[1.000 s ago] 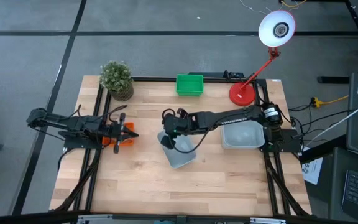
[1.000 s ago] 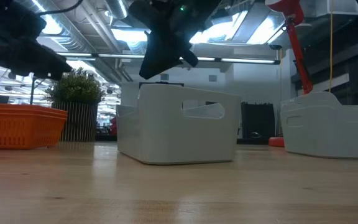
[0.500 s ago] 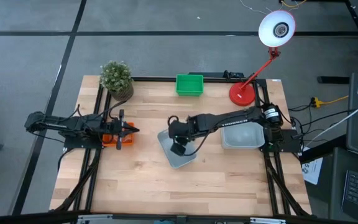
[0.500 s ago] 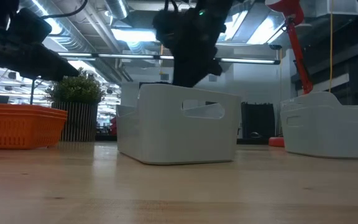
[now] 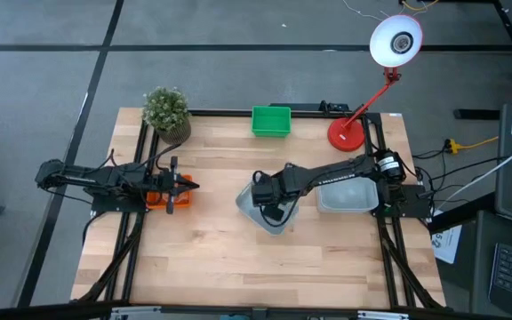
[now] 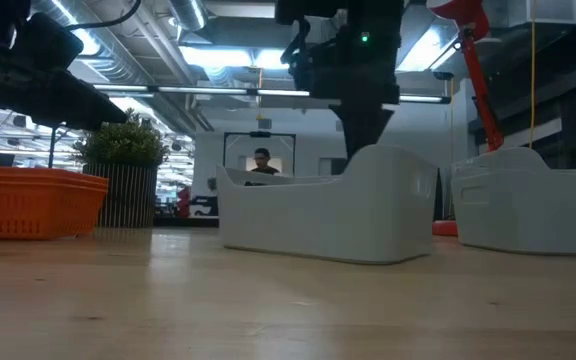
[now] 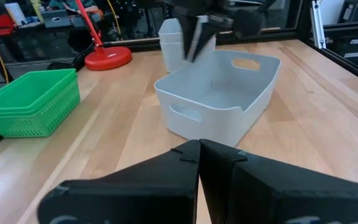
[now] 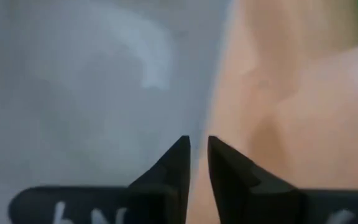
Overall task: Stack baskets by color
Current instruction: Stack the left gray bin onto the right gray bin
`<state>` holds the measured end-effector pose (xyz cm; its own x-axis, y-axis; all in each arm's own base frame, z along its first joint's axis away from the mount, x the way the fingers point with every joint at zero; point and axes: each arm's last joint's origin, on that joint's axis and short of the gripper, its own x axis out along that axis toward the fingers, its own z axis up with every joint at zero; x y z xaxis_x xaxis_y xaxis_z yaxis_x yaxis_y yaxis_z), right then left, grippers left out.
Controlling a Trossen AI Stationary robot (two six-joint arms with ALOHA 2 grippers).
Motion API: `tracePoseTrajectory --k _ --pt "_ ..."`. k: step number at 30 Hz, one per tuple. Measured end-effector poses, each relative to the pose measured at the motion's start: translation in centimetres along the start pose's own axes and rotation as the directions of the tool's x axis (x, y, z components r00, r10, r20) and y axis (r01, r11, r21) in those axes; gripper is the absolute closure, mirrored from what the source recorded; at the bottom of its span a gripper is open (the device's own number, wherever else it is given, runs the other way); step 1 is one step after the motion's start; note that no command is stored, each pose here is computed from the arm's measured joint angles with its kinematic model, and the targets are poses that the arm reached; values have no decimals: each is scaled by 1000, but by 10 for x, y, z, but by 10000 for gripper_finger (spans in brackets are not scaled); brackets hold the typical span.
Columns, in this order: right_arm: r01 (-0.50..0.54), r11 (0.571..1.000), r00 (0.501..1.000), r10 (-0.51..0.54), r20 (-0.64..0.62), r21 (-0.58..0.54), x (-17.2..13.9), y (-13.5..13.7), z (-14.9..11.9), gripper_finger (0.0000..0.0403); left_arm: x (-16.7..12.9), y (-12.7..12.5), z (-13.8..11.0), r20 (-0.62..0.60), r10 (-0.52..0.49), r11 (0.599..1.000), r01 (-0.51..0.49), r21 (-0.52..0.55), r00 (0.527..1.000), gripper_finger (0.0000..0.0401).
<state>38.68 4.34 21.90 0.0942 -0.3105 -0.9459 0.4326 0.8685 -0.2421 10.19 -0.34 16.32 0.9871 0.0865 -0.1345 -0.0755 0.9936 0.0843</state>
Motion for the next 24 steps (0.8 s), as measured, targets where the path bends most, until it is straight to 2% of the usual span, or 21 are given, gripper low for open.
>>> tracePoseTrajectory --k 4,7,9,11,14,16,19,22,24 --pt "136 989 988 -132 74 -56 2 -9 5 347 0 0 0 -1 0 1000 0 0 1000 401" --pt "161 985 985 -157 78 -58 4 -16 9 347 0 0 0 -1 0 1000 0 -1 1000 401" --pt "91 995 995 -90 35 -39 6 -18 10 347 0 0 0 -1 0 1000 0 -6 1000 401" --pt "-20 1000 1000 20 -14 -7 6 -17 12 347 0 0 0 -1 0 1000 0 -7 1000 401" --pt "-165 986 986 165 -4 -2 3 -9 16 347 0 0 0 -1 0 1000 0 -6 1000 401" --pt "-239 970 970 240 25 -44 0 0 17 347 0 0 0 -1 1 1000 -1 -7 1000 401" --pt "-363 921 929 369 25 -141 -4 16 14 347 0 0 0 -1 1 1000 -1 -7 1000 401" --pt "-413 893 910 414 -37 -176 -3 26 4 347 0 0 0 -1 1 1000 -1 -6 1000 401" --pt "-404 901 915 397 -75 -159 4 29 -5 347 0 0 0 -1 1 1000 -1 -6 1000 401"
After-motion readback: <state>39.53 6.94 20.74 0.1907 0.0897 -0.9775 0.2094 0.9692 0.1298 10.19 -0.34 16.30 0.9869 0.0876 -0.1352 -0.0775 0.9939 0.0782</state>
